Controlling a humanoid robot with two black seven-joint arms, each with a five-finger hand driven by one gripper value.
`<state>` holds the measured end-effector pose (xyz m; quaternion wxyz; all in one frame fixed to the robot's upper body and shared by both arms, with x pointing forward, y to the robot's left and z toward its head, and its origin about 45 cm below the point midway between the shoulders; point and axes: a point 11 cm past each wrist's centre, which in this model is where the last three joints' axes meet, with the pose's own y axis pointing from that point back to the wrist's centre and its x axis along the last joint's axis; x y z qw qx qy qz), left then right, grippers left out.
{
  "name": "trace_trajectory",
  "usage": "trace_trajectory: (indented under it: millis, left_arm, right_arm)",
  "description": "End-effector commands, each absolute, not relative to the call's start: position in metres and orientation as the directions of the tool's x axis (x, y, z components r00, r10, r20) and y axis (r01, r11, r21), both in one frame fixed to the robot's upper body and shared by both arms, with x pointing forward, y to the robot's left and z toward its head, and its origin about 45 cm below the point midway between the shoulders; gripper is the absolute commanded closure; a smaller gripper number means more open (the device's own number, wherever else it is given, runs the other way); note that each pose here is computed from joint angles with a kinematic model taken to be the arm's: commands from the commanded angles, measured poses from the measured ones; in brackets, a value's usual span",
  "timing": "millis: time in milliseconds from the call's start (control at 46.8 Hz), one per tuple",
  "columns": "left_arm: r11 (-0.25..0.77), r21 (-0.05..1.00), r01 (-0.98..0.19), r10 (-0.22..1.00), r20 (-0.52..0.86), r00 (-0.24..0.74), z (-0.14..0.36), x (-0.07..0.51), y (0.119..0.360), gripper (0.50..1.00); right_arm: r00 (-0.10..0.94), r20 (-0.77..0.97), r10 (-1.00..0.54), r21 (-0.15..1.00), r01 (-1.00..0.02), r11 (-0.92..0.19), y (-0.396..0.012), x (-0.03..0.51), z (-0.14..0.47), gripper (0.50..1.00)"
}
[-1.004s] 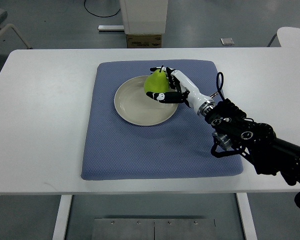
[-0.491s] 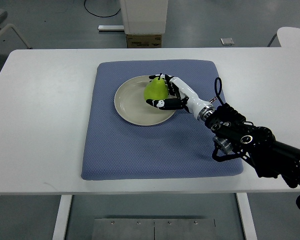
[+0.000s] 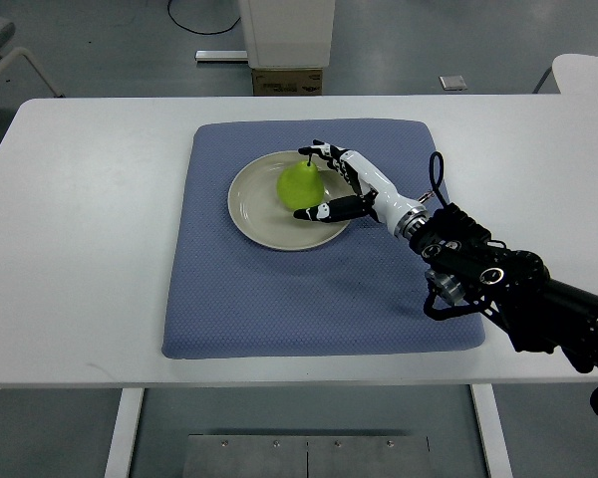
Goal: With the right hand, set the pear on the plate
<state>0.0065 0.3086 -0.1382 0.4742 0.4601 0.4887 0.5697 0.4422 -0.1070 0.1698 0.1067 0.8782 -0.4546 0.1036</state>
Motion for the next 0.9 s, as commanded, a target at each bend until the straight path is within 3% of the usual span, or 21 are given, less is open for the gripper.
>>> trace_trajectory:
  millis: [0,620,876]
  left_arm:
    - [-0.072,0.993,-0.090,0.990,0.060,-0.127,-0.138,0.006,0.309,0.500]
    - [-0.072,0.993,-0.090,0.990,0.060,-0.127,-0.138,0.006,0.309,0.500]
    - [-0.073,0.993,-0.090,0.990,0.062,-0.127,-0.138,0.006,0.309,0.500]
  right_arm:
    - [0.563,0.281,-0.777,0.092,-0.822,-0.563,-0.108,0.443,0.170,0.500]
    - [0.509,0.231,-0.829,0.020,-0.854,-0.519,-0.109,0.460,0.198,0.500]
    - [0.431,0.142,-0.891,-0.007,-0.900,-0.437,-0.129,0.469,0.204,0.500]
